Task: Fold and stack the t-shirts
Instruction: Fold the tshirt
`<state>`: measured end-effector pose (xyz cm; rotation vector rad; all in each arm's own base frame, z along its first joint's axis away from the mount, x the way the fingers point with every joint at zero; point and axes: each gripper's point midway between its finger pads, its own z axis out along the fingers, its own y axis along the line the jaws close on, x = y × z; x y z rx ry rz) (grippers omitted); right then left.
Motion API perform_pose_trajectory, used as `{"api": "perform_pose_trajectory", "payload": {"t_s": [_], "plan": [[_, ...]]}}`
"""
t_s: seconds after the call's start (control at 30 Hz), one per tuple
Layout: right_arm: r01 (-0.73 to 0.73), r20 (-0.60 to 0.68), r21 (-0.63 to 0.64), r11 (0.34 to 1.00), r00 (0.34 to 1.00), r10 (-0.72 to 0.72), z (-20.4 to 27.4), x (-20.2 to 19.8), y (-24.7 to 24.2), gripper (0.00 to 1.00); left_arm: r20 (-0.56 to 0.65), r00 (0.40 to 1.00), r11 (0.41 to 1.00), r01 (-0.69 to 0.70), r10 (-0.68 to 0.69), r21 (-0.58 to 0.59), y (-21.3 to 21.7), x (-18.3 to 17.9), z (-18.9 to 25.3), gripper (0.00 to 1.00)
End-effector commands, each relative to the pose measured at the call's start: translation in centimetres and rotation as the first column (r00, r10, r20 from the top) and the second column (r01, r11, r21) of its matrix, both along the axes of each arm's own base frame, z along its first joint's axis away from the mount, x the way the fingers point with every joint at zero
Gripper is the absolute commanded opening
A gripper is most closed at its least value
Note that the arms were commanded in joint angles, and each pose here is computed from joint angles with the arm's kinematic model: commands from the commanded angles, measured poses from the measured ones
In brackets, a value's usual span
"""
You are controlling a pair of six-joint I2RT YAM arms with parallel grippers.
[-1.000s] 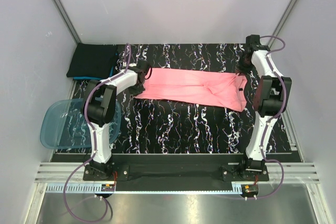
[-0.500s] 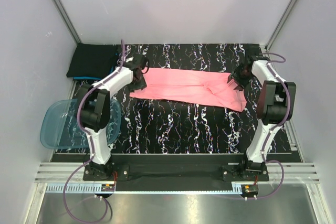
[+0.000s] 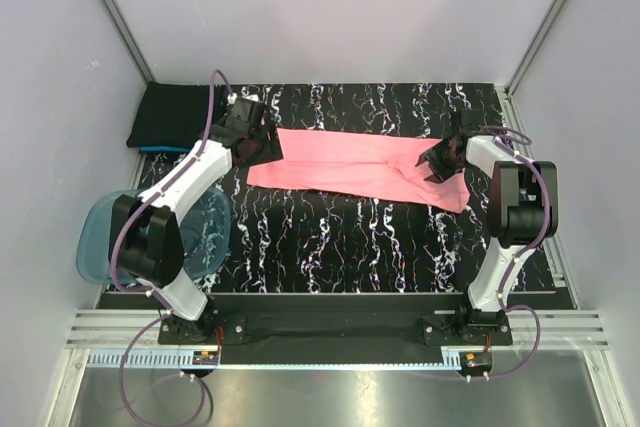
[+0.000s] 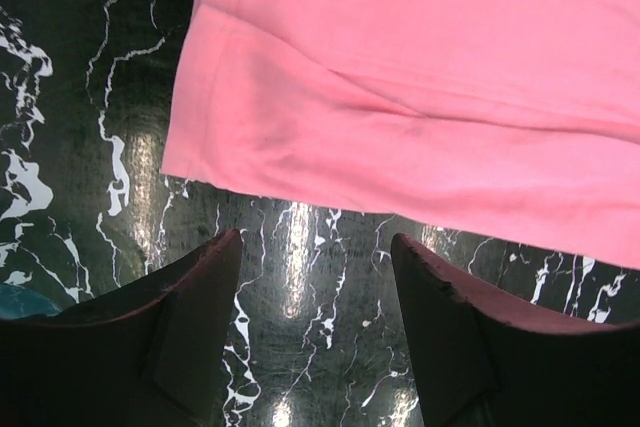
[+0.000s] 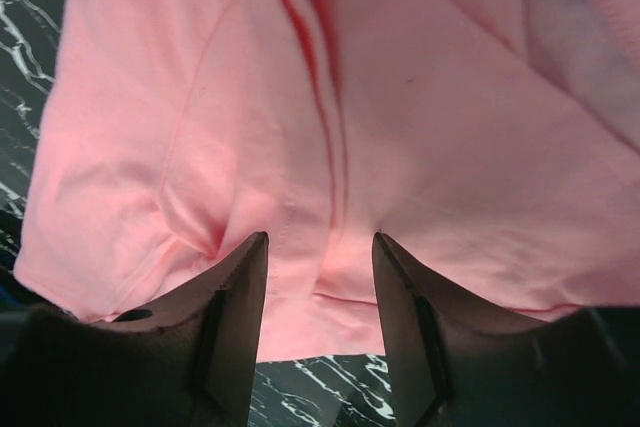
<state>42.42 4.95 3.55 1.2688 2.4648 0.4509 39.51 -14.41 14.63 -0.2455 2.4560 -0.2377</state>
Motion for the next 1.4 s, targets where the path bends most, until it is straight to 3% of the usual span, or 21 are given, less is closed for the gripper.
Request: {"api": "perform_pose_trajectory", "payload": {"t_s": [0.0,0.5,0.73,1.13,1.27,1.37], "plan": [[0.042,0.104,0.053,0.998,0.993,-0.047,2.1,2.1,1.0,0.53,0.066,0.996,0.996,0.07,-0.066,-0.06,-1.1,-0.3,1.4,0.67],[0.056,0.073,0.068,0.996,0.995,-0.061,0.9,1.9,3.1,0.51,0.059,0.997,0.995,0.058,-0.053,-0.085,-1.4,-0.2,1.3,0.66],[0.058,0.064,0.076,0.995,0.996,-0.062,0.7,1.7,3.5,0.46,0.061,0.997,0.996,0.042,-0.037,-0.075,-1.1,0.2,1.7,0.66],[0.116,0.033,0.037,0.993,0.993,-0.117,0.0,-0.1,3.0,0.51,0.063,0.998,0.996,0.031,-0.025,-0.086,-1.2,0.3,1.6,0.66],[0.116,0.051,0.039,0.993,0.992,-0.118,-0.1,0.4,3.0,0.44,0.062,0.998,0.996,0.028,-0.023,-0.084,-1.1,0.3,1.7,0.66],[0.106,0.066,0.036,0.994,0.992,-0.109,0.3,1.0,3.0,0.31,0.06,0.998,0.996,0.024,-0.019,-0.08,-1.0,0.3,1.6,0.66]]}}
